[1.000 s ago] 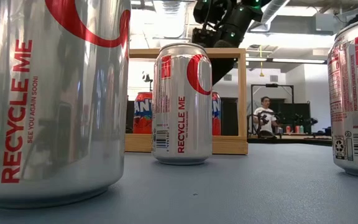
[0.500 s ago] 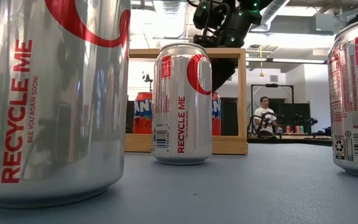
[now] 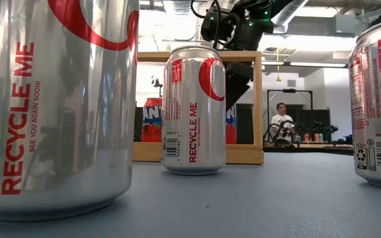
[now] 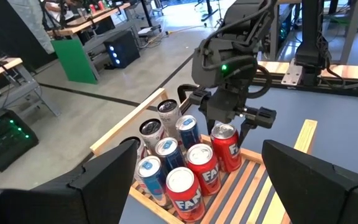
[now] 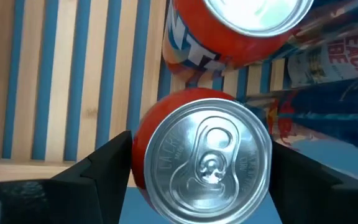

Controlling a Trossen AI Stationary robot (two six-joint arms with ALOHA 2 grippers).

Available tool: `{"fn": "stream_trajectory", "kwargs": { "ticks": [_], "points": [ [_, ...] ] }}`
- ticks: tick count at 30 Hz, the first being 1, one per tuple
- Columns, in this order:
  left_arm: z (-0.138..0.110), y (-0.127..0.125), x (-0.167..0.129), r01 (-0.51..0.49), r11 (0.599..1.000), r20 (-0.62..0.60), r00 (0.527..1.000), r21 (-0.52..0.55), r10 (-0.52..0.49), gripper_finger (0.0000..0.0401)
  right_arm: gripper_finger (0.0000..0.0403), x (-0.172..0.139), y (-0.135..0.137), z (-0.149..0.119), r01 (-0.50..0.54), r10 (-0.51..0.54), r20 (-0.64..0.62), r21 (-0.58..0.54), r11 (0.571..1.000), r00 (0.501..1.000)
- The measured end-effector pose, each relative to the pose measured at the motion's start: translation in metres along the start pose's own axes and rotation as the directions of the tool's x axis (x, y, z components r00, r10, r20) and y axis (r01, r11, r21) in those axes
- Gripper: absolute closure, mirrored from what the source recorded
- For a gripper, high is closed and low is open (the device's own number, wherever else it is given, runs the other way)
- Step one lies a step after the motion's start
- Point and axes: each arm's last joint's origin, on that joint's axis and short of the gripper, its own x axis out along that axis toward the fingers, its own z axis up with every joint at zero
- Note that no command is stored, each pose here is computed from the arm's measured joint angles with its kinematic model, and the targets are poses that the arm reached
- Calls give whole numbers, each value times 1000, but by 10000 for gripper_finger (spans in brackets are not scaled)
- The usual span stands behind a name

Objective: Place canned beverage on shelf
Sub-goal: Put the orange soda can on the shelf aligned with the other orange soda cans

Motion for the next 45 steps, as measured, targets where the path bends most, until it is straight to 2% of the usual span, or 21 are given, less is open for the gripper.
{"fn": "stream_trajectory", "kwargs": {
  "ticks": [4,14,45],
  "points": [
    [0,0,0,0,1000,0,1000,-1,0,67,97,0,0,0,3,-3,-5,0,1000,1000],
    [0,0,0,0,1000,0,1000,0,0,67,150,0,-1,-1,36,-35,-13,19,999,999],
    [0,0,0,0,1000,0,1000,1,0,67,154,-9,-17,3,52,-53,1,65,997,999]
  ]
}}
